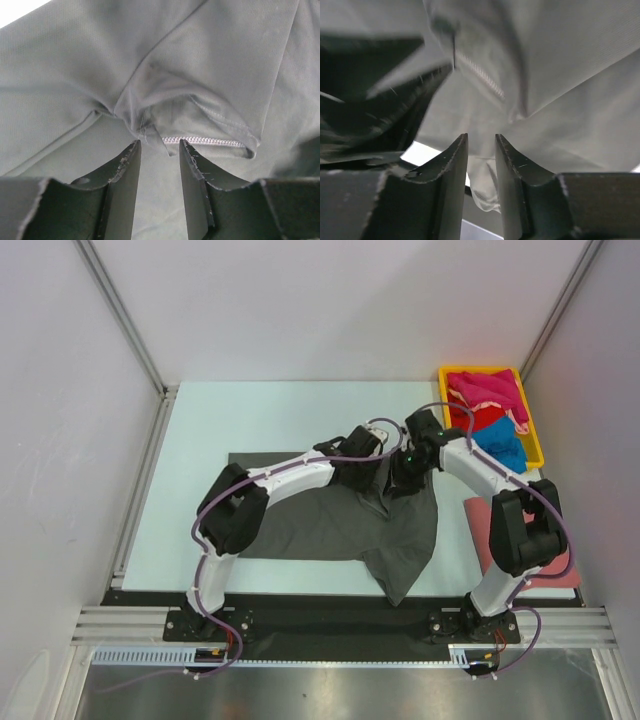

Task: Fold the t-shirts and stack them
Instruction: Fold the tshirt

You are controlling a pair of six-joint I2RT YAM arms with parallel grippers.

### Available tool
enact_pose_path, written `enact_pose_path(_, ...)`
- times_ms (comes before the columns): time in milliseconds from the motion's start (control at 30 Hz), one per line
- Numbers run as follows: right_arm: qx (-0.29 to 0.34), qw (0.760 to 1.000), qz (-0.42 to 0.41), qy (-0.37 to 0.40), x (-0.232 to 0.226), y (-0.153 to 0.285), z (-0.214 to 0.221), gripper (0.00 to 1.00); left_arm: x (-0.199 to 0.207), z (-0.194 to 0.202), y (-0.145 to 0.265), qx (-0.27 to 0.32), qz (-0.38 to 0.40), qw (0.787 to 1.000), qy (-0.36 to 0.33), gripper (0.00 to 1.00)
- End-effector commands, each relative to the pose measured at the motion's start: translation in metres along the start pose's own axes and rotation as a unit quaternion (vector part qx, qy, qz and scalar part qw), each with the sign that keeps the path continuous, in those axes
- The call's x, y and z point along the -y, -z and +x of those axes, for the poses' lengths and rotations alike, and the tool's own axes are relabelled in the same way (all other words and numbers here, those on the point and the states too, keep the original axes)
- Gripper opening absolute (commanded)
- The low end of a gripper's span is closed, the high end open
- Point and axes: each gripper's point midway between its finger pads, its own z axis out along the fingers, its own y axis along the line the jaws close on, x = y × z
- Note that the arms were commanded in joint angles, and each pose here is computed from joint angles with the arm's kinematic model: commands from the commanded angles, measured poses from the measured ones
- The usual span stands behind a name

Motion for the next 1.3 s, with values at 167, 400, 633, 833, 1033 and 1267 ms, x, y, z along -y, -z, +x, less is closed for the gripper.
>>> enact_pose_path(167,-0.022,0.999,0.005,-0.025,0.001,-0.023,0.031,0.34,-0.005,-0.011,-0.008,-0.004,0.010,0.999,0.043,0.36)
enact_pose_path(400,-0.037,0.998,0.021,-0.039,0.007,-0.034,0.047,0.38,-0.011,-0.002,-0.015,-0.018,0.025,0.997,0.077,0.44)
enact_pose_path(633,-0.040,0.997,0.055,-0.033,0.019,-0.047,0.041,0.37,-0.009,-0.002,-0.025,-0.027,0.055,0.994,0.093,0.42)
enact_pose_path(833,-0.045,0.995,0.081,-0.027,0.027,-0.055,0.034,0.33,-0.010,0.001,-0.030,-0.037,0.061,0.992,0.099,0.39)
enact_pose_path(1033,-0.044,0.994,0.095,-0.020,0.030,-0.053,0.032,0.26,-0.018,0.004,-0.027,-0.039,0.056,0.992,0.109,0.31)
enact_pose_path(1267,-0.054,0.991,0.121,-0.021,0.043,-0.049,0.043,0.20,-0.036,0.018,-0.022,-0.047,0.024,0.992,0.113,0.28)
